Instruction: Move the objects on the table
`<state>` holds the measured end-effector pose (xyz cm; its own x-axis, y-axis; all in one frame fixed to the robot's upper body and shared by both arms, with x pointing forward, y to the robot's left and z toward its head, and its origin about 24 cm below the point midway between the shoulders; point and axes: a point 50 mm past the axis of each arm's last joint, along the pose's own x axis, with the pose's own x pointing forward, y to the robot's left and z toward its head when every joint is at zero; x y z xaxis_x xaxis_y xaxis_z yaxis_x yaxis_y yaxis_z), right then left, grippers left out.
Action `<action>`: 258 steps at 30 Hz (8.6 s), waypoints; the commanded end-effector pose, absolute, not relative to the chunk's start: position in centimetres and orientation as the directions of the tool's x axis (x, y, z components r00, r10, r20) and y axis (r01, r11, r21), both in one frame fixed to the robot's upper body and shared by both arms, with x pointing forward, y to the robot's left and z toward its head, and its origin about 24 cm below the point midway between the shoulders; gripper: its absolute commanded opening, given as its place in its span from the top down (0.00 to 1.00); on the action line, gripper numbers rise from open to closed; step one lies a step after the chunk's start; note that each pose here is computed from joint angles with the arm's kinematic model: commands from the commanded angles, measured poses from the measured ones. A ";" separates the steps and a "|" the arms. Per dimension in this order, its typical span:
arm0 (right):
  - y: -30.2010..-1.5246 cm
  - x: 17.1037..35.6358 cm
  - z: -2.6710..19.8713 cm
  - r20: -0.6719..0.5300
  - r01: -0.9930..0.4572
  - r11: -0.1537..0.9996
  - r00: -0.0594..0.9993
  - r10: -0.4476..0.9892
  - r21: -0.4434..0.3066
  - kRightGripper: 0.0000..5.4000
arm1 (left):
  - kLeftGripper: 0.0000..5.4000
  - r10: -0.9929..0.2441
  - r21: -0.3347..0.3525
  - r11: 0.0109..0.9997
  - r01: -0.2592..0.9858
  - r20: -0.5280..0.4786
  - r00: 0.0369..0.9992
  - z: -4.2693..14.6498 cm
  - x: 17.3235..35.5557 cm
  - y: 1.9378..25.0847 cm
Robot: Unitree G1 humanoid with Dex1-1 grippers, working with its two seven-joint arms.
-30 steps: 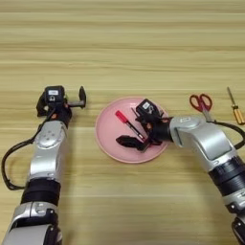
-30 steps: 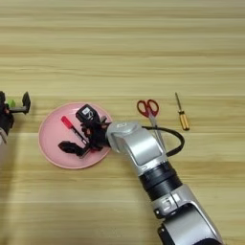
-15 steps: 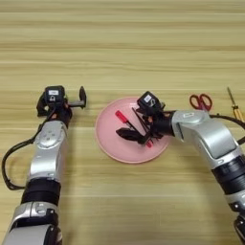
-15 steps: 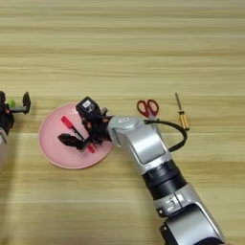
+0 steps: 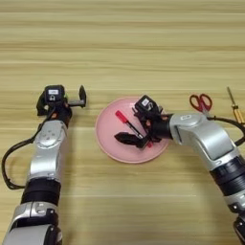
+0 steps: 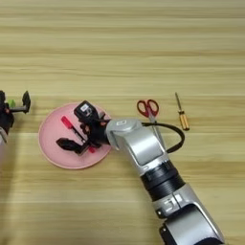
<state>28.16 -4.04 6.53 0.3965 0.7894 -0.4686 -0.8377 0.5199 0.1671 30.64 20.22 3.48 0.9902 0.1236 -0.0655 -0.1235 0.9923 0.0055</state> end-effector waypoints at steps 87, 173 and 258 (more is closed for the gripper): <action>-4.0 28.5 2.8 -0.597 -0.860 0.504 0.365 0.714 0.078 0.91 | 0.00 0.136 0.008 0.991 -0.136 -0.072 0.988 3.3 30.5 20.4; -14.2 33.6 7.0 -0.287 -0.422 0.904 0.875 0.389 -0.061 0.41 | 0.00 0.131 0.043 0.991 -0.129 -0.037 0.991 3.6 30.7 20.4; -7.0 28.3 4.9 -0.492 -0.764 0.641 0.532 0.689 0.072 0.00 | 0.00 0.144 0.099 0.985 -0.143 -0.004 0.990 3.5 30.9 19.5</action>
<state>27.96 -7.18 4.83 0.5396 0.6935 -0.4773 -0.7608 0.6445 0.0764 30.69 19.66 3.28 0.9897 0.1426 -0.0091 -0.1411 0.9855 0.0945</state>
